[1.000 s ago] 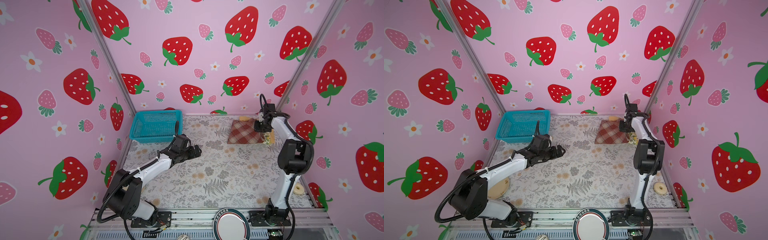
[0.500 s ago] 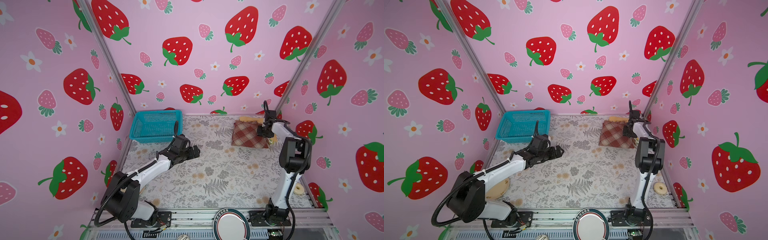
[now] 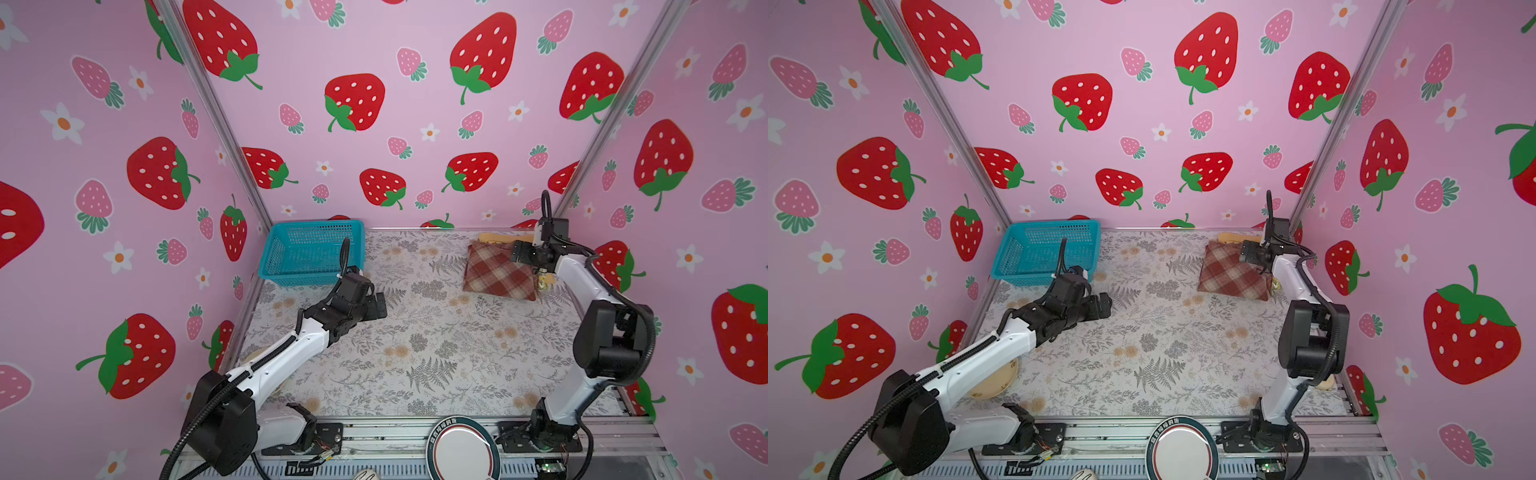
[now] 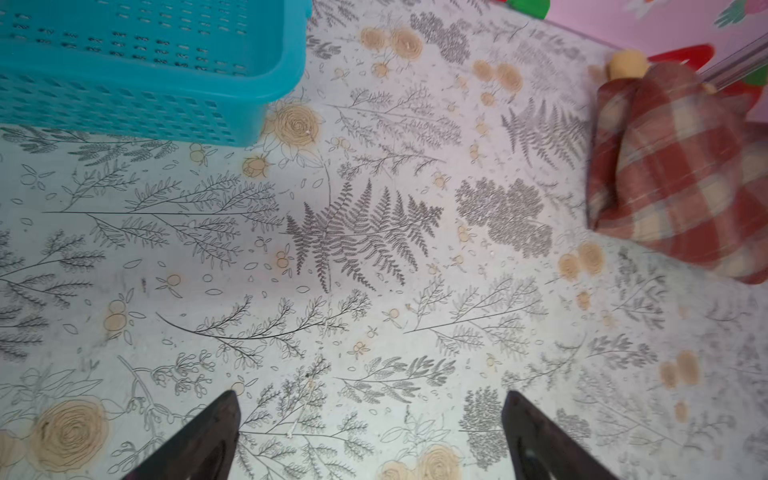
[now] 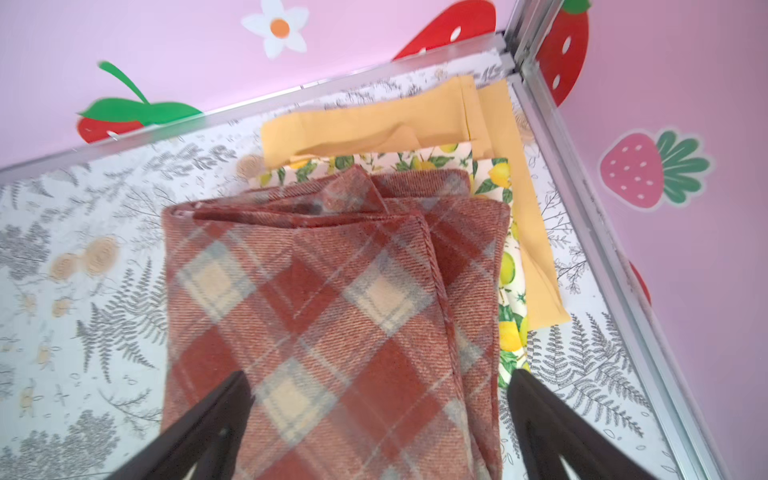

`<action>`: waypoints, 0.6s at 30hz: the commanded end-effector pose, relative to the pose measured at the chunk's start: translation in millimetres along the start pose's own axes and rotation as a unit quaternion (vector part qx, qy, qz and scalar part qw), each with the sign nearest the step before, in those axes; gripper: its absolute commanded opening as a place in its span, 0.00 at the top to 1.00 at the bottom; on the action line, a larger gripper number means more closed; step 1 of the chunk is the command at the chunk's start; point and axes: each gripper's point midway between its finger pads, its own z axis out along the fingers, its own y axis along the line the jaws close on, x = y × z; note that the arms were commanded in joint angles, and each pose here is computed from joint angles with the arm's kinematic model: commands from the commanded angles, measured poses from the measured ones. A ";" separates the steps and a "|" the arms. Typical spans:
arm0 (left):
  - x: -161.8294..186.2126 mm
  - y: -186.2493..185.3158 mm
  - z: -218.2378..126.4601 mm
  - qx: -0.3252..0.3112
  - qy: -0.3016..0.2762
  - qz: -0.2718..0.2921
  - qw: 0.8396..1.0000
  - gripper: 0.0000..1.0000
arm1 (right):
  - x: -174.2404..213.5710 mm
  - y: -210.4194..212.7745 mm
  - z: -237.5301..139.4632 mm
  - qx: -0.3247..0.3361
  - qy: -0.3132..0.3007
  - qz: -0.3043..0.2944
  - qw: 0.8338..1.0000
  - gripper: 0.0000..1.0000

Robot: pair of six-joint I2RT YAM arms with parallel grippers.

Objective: Fold and stack the skirts

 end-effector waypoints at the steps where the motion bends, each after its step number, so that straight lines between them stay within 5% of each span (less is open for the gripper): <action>1: -11.0 12.4 -5.9 -0.046 -0.016 0.021 0.999 0.01 | -3.2 17.3 -17.0 -0.026 -0.028 0.004 0.999 0.00; 9: -36.9 75.8 -32.3 -0.189 -0.163 0.107 0.962 0.01 | 19.1 60.4 -60.3 -0.120 -0.092 -0.002 0.988 0.00; 18: -56.0 130.2 -34.4 -0.282 -0.279 0.101 0.912 0.01 | 49.5 58.4 -72.6 -0.142 -0.143 0.019 0.979 0.00</action>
